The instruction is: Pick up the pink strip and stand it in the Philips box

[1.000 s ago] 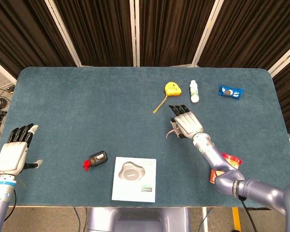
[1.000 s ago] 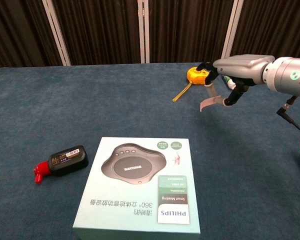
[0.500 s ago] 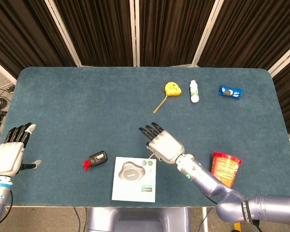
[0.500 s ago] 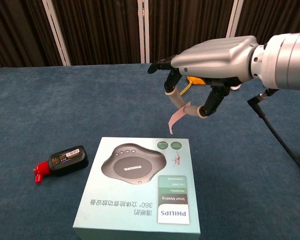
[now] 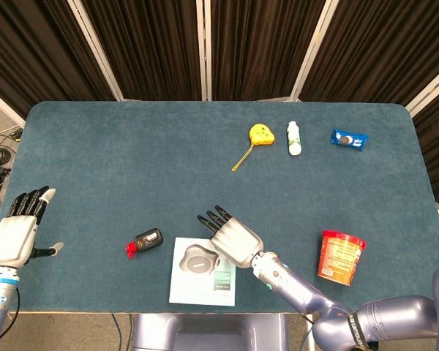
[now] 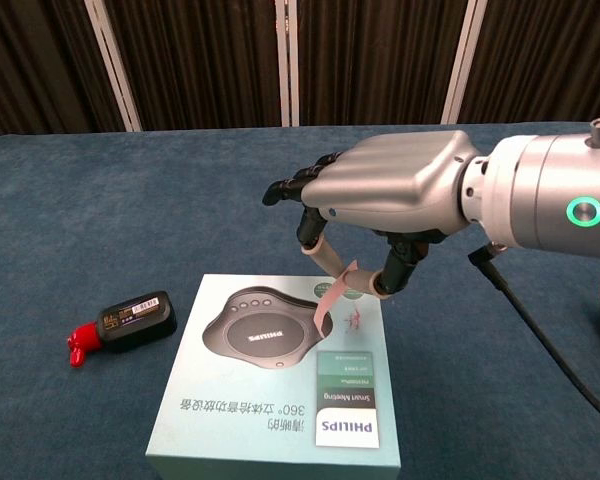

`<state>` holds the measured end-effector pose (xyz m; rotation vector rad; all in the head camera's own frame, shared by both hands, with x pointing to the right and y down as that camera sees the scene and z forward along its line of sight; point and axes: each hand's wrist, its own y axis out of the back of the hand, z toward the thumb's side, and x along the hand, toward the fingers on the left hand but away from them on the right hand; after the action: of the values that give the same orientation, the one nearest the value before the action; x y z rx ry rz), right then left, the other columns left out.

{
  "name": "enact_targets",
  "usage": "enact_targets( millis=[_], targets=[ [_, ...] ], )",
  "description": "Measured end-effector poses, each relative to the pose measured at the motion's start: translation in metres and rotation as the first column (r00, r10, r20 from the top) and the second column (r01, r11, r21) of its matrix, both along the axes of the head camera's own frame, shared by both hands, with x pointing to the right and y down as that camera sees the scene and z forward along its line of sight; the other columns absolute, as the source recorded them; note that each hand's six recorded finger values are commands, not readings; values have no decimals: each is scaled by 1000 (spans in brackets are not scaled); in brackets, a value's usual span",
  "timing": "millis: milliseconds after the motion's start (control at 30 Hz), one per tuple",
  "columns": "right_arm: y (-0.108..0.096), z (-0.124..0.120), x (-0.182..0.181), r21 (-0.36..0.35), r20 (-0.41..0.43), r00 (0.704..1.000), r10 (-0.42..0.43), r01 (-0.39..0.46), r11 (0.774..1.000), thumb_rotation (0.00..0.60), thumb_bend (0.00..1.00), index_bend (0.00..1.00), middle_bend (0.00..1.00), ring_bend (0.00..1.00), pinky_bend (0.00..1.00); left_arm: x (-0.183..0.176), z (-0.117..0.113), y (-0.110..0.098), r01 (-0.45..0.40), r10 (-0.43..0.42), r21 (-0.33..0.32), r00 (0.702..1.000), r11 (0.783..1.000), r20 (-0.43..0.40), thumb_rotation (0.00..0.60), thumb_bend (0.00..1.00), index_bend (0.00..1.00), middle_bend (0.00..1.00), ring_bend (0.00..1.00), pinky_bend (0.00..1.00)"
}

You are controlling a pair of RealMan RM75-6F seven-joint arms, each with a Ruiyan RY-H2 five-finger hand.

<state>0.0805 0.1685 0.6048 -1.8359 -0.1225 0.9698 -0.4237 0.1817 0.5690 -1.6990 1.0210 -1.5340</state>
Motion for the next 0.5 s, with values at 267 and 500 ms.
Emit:
enact_targets(
  millis=[267, 500],
  targets=[
    [1, -3, -3, -20, 32, 999, 26, -25, 999, 600, 151, 77, 0, 0, 0, 2, 0, 2, -5, 5, -1, 1000, 1000, -2, 600, 0, 0, 0, 0, 0],
    [-8, -18, 0, 7, 80, 995, 56, -57, 998, 600, 151, 71, 0, 0, 0, 1, -1, 2, -3, 3, 2, 1000, 1000, -2, 600, 0, 0, 0, 0, 0]
  ],
)
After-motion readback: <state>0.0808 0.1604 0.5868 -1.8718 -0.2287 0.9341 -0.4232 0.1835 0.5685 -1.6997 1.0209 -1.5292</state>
